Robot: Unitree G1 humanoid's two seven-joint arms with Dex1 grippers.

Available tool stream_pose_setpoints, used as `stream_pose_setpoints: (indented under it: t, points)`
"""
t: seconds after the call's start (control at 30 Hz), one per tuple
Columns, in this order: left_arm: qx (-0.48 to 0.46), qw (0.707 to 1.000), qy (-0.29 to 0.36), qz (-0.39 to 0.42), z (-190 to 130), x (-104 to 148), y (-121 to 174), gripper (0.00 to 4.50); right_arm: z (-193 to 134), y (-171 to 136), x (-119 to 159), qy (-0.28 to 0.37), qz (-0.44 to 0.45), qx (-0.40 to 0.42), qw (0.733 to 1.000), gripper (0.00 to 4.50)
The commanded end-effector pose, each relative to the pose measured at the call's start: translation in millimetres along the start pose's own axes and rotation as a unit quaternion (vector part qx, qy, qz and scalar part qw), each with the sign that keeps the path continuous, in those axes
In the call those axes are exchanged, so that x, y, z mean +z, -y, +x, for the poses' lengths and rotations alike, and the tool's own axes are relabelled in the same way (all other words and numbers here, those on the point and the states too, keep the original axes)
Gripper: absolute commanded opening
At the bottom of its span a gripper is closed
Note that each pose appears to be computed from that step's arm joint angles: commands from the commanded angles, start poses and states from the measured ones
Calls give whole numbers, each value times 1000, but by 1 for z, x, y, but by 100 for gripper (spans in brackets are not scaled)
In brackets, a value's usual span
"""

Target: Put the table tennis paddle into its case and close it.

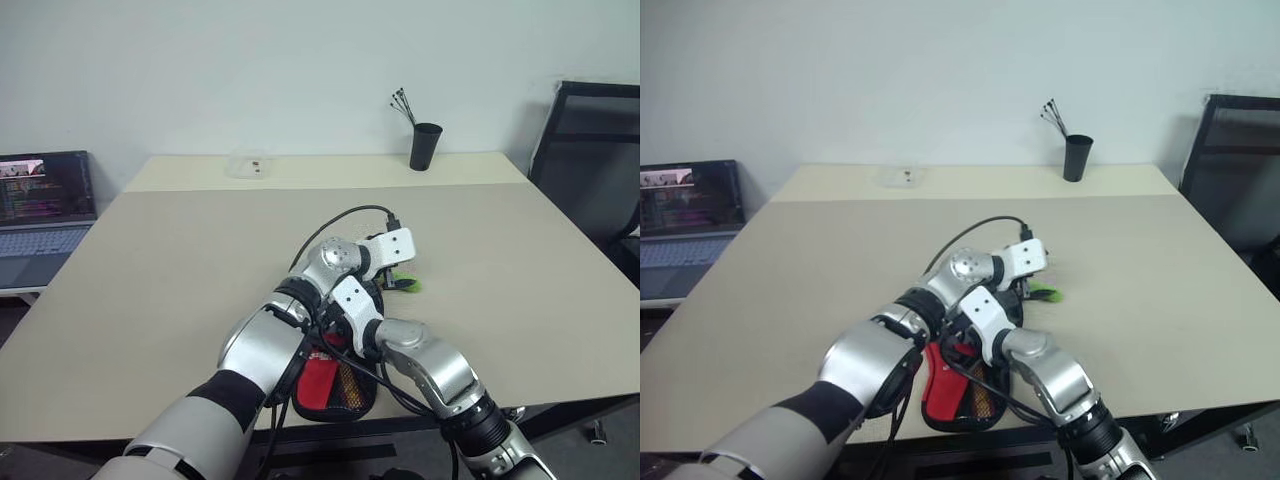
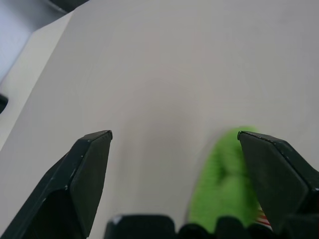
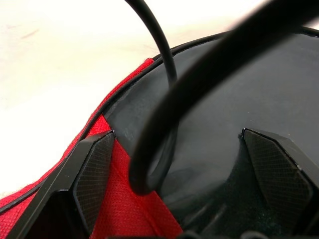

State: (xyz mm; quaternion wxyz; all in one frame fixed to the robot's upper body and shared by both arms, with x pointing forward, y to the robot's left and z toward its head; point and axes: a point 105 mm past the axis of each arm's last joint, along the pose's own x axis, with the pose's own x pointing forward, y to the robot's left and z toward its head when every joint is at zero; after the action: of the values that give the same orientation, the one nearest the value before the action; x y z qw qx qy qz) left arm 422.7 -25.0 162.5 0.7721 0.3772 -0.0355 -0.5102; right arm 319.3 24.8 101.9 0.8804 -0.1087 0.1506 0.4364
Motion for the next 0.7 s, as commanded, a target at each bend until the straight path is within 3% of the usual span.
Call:
stream_pose_setpoints:
  t: [0.03,0.17,0.37,0.53,0.7]
  points:
    - [57,998,35,-8,-18,12,-32,447,-5,0,3,-3,23,11,1000,450]
    - [90,994,54,-40,-40,6,-51,447,-21,5,31,36,34,10,999,450]
    - [77,988,68,-114,-70,-24,-50,447,-55,8,65,80,42,22,996,450]
    - [24,985,67,-154,-91,-45,-34,447,-88,18,68,81,23,31,996,450]
    - [-100,982,44,-156,-109,-61,5,447,-114,56,60,57,6,-15,998,450]
